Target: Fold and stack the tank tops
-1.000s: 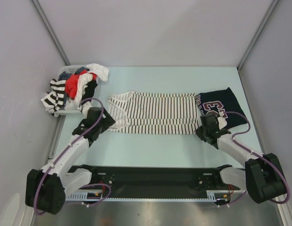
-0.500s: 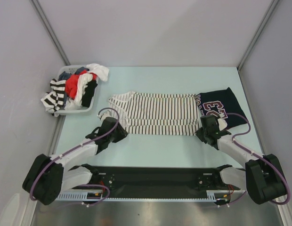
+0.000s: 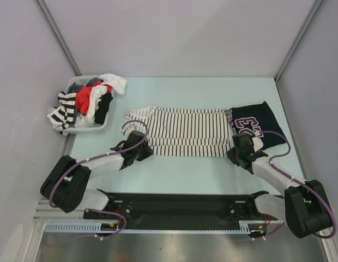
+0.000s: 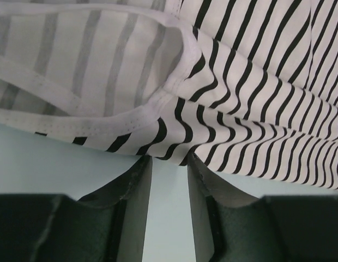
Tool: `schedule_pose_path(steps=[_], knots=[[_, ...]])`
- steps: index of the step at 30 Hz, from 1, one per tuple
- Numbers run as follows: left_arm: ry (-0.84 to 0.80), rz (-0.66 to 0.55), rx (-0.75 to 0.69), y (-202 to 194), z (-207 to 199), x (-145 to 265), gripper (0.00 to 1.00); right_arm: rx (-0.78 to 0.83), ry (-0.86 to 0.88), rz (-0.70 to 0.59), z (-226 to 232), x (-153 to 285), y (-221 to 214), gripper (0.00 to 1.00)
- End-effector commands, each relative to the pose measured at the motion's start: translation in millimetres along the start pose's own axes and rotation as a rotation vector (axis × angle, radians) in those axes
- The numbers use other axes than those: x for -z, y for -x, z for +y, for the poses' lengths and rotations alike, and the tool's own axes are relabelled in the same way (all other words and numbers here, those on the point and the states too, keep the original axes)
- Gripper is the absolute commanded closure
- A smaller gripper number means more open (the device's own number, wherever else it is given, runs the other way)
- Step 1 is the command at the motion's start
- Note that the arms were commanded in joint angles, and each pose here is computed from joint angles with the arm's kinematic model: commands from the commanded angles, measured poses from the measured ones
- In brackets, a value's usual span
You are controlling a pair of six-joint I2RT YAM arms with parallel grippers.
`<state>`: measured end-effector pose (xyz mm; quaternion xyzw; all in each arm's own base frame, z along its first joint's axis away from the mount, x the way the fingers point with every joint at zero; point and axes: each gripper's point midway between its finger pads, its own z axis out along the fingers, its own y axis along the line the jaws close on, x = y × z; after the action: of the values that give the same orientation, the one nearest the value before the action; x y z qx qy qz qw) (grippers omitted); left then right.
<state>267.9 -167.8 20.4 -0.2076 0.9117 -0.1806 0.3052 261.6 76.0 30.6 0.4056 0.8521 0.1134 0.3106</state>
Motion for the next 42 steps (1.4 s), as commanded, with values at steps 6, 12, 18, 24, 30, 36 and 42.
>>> schedule_pose_path(steps=[6, 12, 18, 24, 30, 36, 42], knots=[[0.083, -0.031, 0.049, 3, -2, -21, 0.84, -0.024, 0.003, -0.025, 1, 3, 4, 1.00], [0.109, -0.045, 0.038, 3, 6, -14, 1.00, -0.013, -0.036, -0.011, -7, 6, 2, 1.00], [0.146, -0.068, 0.017, 1, 30, 18, 1.00, -0.009, -0.095, 0.044, -24, 16, -11, 1.00], [0.139, -0.029, 0.030, -25, 57, 42, 1.00, 0.024, -0.119, 0.104, -44, 29, -36, 1.00], [0.116, 0.042, 0.020, -55, 72, 54, 0.99, 0.072, -0.152, 0.145, -61, 49, -54, 1.00], [0.133, 0.003, 0.011, -62, 82, 70, 0.53, 0.028, -0.091, 0.117, -64, 66, -51, 0.90], [0.139, -0.055, -0.018, -42, 75, 89, 0.40, 0.060, -0.100, 0.055, -62, 78, -33, 0.37]])
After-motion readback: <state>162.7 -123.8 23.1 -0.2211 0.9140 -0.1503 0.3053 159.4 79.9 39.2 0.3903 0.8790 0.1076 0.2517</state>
